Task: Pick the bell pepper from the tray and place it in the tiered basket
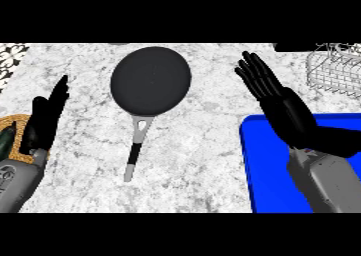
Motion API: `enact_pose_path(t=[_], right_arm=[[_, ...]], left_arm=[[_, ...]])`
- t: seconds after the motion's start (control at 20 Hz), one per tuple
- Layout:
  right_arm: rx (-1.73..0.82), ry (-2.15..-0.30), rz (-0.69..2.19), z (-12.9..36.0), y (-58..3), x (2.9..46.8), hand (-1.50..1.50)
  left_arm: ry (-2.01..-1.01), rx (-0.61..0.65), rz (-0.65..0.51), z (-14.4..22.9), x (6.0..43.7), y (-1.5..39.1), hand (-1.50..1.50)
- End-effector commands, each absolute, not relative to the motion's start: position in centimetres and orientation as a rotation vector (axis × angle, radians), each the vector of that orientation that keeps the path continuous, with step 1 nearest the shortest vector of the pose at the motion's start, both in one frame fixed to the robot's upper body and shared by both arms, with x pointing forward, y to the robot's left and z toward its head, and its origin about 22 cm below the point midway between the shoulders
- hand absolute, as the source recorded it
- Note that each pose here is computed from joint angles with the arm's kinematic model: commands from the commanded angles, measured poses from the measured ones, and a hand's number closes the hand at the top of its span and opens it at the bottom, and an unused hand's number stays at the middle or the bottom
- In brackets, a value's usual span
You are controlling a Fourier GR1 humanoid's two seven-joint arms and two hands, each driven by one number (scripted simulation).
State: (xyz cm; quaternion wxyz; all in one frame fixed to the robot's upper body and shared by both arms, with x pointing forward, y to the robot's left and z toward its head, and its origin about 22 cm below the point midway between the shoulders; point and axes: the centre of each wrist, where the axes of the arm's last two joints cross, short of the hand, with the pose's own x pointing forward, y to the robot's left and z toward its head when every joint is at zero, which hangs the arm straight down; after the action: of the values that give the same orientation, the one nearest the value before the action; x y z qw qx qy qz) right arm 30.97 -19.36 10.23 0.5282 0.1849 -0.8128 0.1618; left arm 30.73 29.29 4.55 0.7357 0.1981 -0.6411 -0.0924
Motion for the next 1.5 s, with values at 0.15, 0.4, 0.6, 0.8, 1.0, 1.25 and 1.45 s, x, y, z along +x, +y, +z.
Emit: enact_pose_path(t=[0.15,0.4,0.6,0.8,1.0,1.25,1.45], right_arm=[[0.133,-2.081,0.061,11.6,-32.0,28.9,1.5],[-0.178,-1.878,-0.35,7.5,-40.1,25.5,-1.5],[0.3,-1.925,-0.277,5.7,-42.5,21.0,-1.5],[0.253,-2.001,-0.065,8.9,-47.1,16.6,-1.5],[-0.038,-1.881,0.252,13.0,-48.7,14.4,-1.5],[-0.367,-1.695,0.723,20.1,-47.4,14.2,-1.5],[-0.611,-1.547,0.989,24.2,-44.1,14.8,-1.5]], left_arm=[[-1.585,0.381,-0.121,5.1,30.1,26.0,0.0],[-1.643,0.253,-0.058,4.9,29.2,23.2,0.0],[-1.641,0.224,-0.081,4.0,27.5,22.5,0.0],[-1.658,0.212,-0.086,1.8,25.8,20.4,0.0],[-1.644,0.227,-0.09,3.6,27.3,21.7,0.0],[-1.652,0.227,-0.069,3.3,26.6,21.8,0.0],[-1.645,0.211,-0.083,2.9,26.5,21.1,0.0]])
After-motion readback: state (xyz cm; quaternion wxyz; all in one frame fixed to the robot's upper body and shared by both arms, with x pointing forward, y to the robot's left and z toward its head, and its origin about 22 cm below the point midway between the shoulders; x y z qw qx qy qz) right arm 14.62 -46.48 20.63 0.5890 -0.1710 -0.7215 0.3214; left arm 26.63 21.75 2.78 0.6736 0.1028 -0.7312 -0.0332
